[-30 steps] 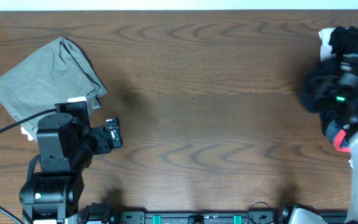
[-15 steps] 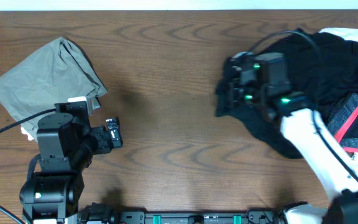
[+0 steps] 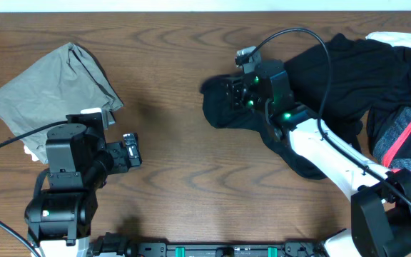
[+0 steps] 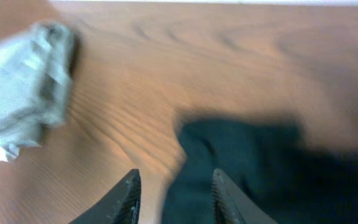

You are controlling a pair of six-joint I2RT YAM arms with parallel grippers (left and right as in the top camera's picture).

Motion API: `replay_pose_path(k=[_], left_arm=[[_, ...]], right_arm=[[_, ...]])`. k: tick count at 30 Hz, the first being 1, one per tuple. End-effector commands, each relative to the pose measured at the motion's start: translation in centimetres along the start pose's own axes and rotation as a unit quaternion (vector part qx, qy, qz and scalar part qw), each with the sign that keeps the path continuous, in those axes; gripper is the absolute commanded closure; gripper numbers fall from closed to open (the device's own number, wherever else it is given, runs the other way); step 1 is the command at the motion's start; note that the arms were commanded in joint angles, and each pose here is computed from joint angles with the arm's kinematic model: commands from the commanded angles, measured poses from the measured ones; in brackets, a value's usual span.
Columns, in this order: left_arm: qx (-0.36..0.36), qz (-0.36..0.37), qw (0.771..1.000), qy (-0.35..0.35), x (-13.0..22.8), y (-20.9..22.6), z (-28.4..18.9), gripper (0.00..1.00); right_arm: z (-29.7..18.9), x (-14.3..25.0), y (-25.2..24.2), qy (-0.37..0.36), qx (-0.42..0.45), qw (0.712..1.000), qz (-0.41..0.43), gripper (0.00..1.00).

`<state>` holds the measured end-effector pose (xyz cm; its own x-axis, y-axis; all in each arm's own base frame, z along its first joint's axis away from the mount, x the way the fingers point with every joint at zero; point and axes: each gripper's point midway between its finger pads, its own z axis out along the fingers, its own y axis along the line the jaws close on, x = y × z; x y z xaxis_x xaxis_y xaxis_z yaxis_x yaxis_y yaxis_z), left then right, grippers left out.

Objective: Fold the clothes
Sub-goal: 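Grasp the black shirt with the right gripper and drag it leftward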

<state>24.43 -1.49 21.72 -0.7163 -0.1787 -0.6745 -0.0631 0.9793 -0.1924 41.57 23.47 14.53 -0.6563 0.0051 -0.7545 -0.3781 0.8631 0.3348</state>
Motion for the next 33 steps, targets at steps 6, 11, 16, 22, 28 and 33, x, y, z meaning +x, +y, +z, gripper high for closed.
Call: replay_pose_path(k=[6,11,16,22,28,33], left_arm=[[0.022,-0.002,1.0,-0.015,-1.1,-0.8,-0.1,0.02],[0.093,-0.025,0.995,-0.008,-2.4,-3.6,1.7,0.01],[0.126,-0.015,0.991,0.028,-2.8,-6.8,6.8,0.02],[0.163,0.013,0.985,0.059,-1.7,-11.5,14.1,0.02],[0.156,-0.077,0.979,0.109,1.2,-12.8,21.6,0.2],[0.181,-0.103,0.966,0.153,4.3,-14.5,24.7,0.34]], right_arm=[[-7.0,2.5,-12.1,0.078,0.2,0.974,0.077,0.59],[-11.9,6.7,-16.7,0.161,0.263,0.94,0.145,0.54],[-14.3,9.2,-18.4,0.211,0.285,0.92,0.167,0.49],[-14.8,10.1,-18.4,0.233,0.284,0.916,0.159,0.48],[-15.0,10.3,-18.4,0.24,0.283,0.916,0.155,0.48],[-14.9,10.2,-18.4,0.239,0.283,0.916,0.154,0.48]])
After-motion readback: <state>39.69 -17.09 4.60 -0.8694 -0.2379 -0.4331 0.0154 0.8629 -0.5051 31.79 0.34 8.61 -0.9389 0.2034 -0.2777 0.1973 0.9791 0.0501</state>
